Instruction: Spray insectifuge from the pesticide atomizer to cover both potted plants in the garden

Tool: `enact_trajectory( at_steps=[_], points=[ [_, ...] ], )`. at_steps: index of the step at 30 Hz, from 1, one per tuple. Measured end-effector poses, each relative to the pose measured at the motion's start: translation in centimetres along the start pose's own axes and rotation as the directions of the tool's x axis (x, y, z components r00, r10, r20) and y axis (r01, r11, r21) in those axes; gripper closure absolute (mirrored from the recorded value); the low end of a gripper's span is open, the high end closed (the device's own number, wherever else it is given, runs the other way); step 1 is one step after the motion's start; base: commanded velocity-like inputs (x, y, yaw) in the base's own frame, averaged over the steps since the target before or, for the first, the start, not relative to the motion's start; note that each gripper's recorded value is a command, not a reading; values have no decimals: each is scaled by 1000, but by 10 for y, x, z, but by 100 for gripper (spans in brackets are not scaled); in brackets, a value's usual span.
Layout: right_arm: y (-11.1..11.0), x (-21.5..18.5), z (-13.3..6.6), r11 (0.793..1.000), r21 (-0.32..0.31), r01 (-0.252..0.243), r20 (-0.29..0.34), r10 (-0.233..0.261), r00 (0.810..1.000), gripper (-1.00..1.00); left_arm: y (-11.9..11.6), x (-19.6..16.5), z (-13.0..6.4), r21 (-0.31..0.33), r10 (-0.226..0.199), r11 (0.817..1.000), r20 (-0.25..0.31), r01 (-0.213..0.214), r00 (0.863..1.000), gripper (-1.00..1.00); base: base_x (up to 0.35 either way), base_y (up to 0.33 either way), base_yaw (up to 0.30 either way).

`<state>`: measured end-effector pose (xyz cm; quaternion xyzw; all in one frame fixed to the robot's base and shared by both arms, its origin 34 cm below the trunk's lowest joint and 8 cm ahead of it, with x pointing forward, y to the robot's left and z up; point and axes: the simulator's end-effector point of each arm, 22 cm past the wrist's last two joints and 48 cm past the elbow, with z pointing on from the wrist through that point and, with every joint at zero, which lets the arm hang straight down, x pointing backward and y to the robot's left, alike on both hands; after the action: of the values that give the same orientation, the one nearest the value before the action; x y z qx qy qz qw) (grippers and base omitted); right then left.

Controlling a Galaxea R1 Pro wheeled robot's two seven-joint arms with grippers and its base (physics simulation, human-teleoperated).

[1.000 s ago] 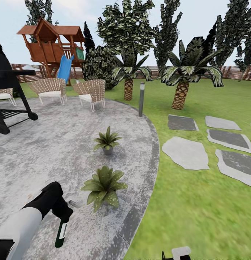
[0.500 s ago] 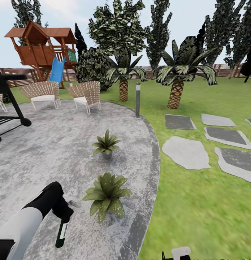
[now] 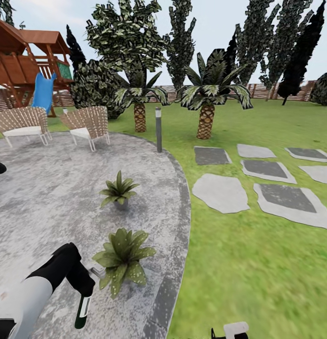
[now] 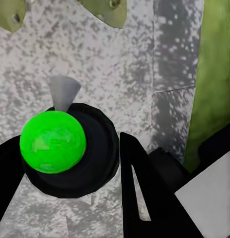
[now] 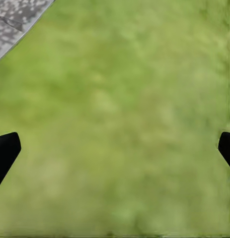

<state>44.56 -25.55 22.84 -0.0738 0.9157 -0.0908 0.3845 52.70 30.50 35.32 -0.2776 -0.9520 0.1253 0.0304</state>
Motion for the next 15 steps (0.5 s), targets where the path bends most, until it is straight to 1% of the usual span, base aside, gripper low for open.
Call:
enact_trajectory(
  at_steps=[2,3,4,6,8,13,15],
  points=[
    [0,0,0,1000,-1,0,-1,0,1000,-100,-4,3,2,23,-6,1000,-6,6,1000,100,0,0,-290],
    [1,1,0,1000,-1,0,-2,0,1000,-100,-9,6,4,48,-11,999,-13,11,1000,100,0,0,-263],
    [1,1,0,1000,-2,0,-2,0,1000,-100,-8,15,2,68,-20,997,-27,22,999,100,0,0,-102],
    [1,1,0,1000,-2,0,-2,0,1000,-100,1,25,-2,66,-38,997,-37,40,999,100,-3,0,-43],
    [1,2,0,1000,-3,3,-3,-3,1000,-100,4,27,-3,64,-41,997,-40,44,998,100,-102,82,-14],
    [0,3,0,1000,-5,9,-5,-9,1000,-100,6,29,-2,53,-37,998,-51,40,998,100,-196,205,-3],
    [-1,3,0,1000,-5,11,-6,-11,1000,-100,11,36,-2,23,-26,999,-86,28,996,100,-54,285,0]
  ],
)
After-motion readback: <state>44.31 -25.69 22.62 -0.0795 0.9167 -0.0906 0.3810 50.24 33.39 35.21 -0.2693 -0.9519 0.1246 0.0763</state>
